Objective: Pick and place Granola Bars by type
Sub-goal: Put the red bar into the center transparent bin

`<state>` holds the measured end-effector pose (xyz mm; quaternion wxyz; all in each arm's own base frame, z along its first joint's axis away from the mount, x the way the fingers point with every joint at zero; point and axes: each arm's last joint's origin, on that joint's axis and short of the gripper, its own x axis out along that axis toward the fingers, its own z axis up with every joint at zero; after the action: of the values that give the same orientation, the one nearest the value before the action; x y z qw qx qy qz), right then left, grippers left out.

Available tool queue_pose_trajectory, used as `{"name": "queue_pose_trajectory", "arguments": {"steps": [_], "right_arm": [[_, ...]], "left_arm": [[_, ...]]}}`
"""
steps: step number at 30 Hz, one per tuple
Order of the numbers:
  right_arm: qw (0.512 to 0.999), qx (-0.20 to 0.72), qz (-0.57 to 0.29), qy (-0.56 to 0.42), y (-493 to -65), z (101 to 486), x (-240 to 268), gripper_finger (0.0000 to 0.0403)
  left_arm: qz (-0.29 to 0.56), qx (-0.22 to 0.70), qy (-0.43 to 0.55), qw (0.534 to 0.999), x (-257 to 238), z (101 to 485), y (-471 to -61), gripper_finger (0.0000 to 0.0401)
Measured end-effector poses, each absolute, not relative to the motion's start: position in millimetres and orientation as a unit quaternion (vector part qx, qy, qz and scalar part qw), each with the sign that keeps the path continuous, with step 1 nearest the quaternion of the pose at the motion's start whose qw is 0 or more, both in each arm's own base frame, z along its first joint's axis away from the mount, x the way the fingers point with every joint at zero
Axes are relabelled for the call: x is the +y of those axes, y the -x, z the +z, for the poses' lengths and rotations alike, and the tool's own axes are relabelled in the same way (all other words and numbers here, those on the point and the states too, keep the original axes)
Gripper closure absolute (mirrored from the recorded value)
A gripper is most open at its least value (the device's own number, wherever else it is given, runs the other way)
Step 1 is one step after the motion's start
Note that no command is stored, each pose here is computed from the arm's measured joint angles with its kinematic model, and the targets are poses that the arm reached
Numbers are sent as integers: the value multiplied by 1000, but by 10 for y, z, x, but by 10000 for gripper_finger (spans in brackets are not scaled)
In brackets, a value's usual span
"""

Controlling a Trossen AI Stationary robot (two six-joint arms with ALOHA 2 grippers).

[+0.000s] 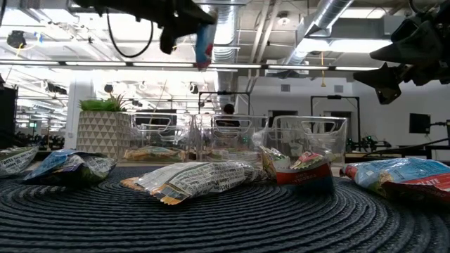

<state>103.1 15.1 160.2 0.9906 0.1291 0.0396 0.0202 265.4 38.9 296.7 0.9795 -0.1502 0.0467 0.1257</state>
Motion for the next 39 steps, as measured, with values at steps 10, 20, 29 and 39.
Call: {"name": "queue_pose_trajectory", "arguments": {"steps": [10,20,29,39], "right_arm": [[991,39,21,-129,-1031,1603,151,159],[991,40,20,-129,-1031,1602,151,159],[991,39,20,-129,-1031,1602,151,159],[991,39,20,-129,-1031,1602,151,159]], "left_arm": [[157,212,77,961,959,2908,-3112,328],[159,293,23,943,1315,2808,-3614,328],[161,363,20,917,1555,2544,-3903,328],[160,425,32,890,1695,2181,-4008,328]]}}
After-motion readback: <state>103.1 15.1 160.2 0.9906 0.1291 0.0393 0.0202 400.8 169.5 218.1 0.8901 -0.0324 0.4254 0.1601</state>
